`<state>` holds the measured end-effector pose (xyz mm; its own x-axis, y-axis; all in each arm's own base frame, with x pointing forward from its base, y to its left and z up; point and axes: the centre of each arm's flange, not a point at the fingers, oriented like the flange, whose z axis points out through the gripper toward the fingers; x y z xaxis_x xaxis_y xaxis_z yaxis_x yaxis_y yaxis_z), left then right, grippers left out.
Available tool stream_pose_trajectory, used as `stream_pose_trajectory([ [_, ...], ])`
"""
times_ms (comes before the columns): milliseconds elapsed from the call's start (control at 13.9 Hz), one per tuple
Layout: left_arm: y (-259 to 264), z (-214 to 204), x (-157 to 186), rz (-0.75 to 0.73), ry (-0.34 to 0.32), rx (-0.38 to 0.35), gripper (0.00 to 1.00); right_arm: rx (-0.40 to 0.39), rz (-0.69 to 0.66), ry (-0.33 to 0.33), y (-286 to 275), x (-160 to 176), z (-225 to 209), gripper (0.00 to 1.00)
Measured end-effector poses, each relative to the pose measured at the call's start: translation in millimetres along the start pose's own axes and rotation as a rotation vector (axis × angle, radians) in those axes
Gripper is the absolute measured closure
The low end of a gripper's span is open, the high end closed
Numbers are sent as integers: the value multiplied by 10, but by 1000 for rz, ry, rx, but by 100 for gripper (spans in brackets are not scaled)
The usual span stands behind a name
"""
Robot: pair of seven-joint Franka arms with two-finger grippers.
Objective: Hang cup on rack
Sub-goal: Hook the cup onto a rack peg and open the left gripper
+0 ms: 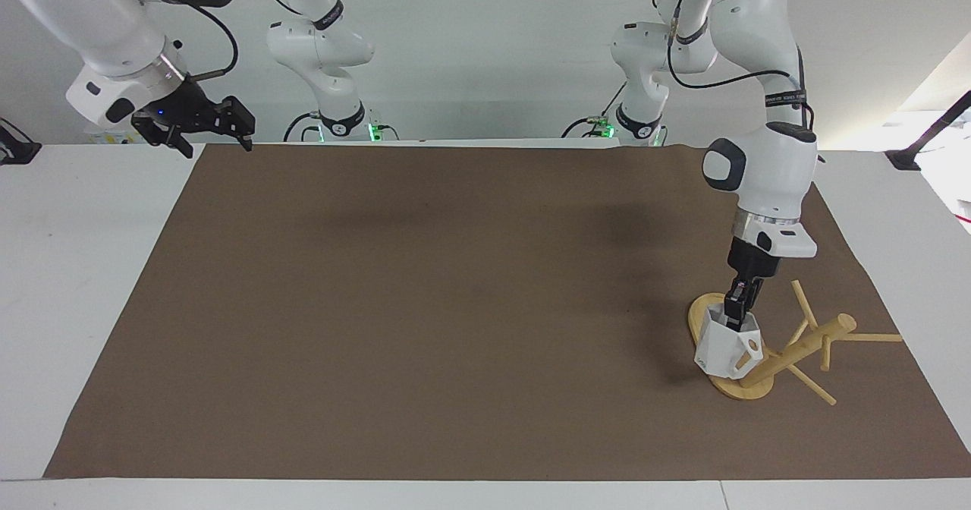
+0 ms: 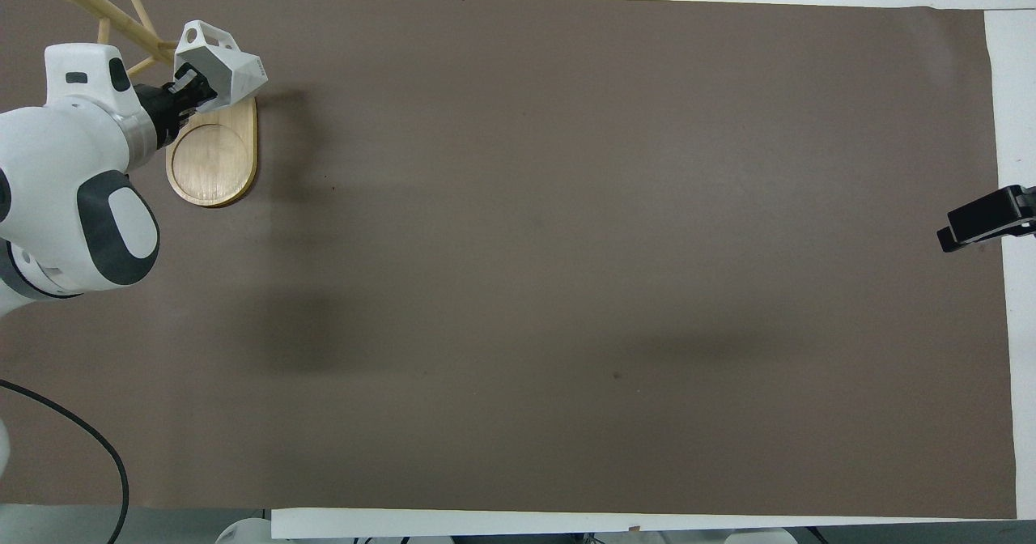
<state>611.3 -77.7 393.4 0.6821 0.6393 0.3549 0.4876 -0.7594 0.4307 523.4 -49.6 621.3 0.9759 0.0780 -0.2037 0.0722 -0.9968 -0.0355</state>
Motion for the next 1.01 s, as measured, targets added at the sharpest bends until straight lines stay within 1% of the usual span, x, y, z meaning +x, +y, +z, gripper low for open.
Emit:
stream_pose_trajectory([
  [216,-90,3,73,-14,3,11,95,-3,75,0,-13,2,-1,0],
  [575,-217,-4,192,-33,12,23,95,-13,129,2,-5,-2,-12,0],
  [647,-208,-19,215,-37,18,18,90,-13,139,2,-7,-2,-14,0],
  [719,-206,-29,235,-39,21,16,90,-13,142,2,-5,-3,-14,0],
  [790,-200,-44,261,-42,25,13,80,-13,143,2,-3,-3,-14,0],
  [862,-200,-53,280,-47,23,13,68,-13,142,2,-5,-3,-14,0],
  [1006,-204,-67,284,-54,-17,35,47,-13,141,2,-11,-2,-15,0],
])
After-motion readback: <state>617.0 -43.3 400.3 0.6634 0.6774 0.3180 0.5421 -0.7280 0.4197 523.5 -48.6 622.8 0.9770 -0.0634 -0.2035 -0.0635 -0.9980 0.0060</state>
